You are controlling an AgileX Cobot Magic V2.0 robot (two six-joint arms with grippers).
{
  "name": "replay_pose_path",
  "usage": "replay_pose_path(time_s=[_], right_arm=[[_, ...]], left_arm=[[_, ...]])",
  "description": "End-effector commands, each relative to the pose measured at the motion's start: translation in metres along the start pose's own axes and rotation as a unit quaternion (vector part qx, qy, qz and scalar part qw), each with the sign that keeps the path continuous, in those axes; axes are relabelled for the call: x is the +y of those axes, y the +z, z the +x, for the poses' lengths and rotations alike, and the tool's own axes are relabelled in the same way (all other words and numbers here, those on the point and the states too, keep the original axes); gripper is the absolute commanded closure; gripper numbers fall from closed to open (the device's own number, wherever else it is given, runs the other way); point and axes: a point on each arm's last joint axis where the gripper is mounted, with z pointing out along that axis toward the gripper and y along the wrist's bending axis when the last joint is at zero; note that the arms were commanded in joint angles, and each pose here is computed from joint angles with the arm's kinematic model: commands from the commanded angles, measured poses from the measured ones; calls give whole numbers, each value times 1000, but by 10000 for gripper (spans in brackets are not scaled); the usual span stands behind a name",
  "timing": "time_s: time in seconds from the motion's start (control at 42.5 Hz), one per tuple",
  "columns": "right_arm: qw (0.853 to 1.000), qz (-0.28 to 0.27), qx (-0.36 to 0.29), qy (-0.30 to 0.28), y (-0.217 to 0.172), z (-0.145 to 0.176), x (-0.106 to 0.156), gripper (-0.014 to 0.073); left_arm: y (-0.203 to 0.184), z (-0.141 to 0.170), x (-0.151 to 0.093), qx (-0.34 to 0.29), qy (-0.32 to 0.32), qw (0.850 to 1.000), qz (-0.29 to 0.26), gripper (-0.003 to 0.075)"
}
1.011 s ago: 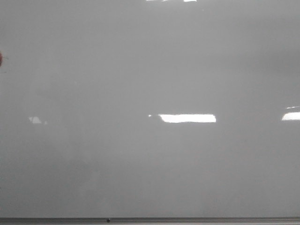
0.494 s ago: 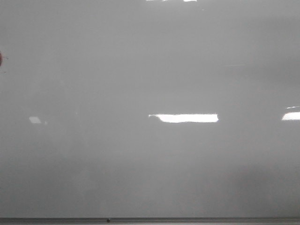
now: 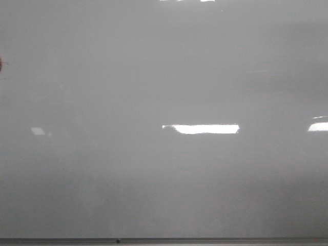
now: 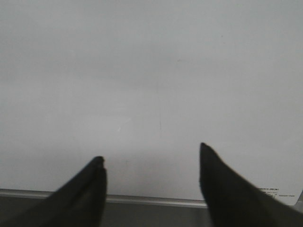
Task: Write number 9 on whiteboard
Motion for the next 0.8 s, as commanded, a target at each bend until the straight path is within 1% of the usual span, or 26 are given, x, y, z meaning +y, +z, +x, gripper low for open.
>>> replay_pose_path(time_s=[0.0, 0.165, 0.4, 0.517, 0.635, 0.776], right_arm=[[999, 2, -33, -5, -4, -11, 0, -9], [1000, 2, -30, -5, -4, -10, 0, -6], [1000, 2, -31, -5, -4, -10, 0, -6], [1000, 2, -31, -5, -4, -10, 0, -6], [1000, 2, -31, -5, -4, -10, 0, -6], [1000, 2, -31, -5, -4, -10, 0, -6]], left_arm=[[5, -24, -2, -53, -14, 998, 9, 120], [30, -36, -3, -25, -14, 1000, 8, 127], [73, -56, -10, 18, -6, 1000, 15, 175], [92, -63, -15, 23, -7, 999, 22, 197], [109, -69, -21, 13, 4, 999, 30, 226], [127, -69, -22, 10, 4, 999, 30, 263]])
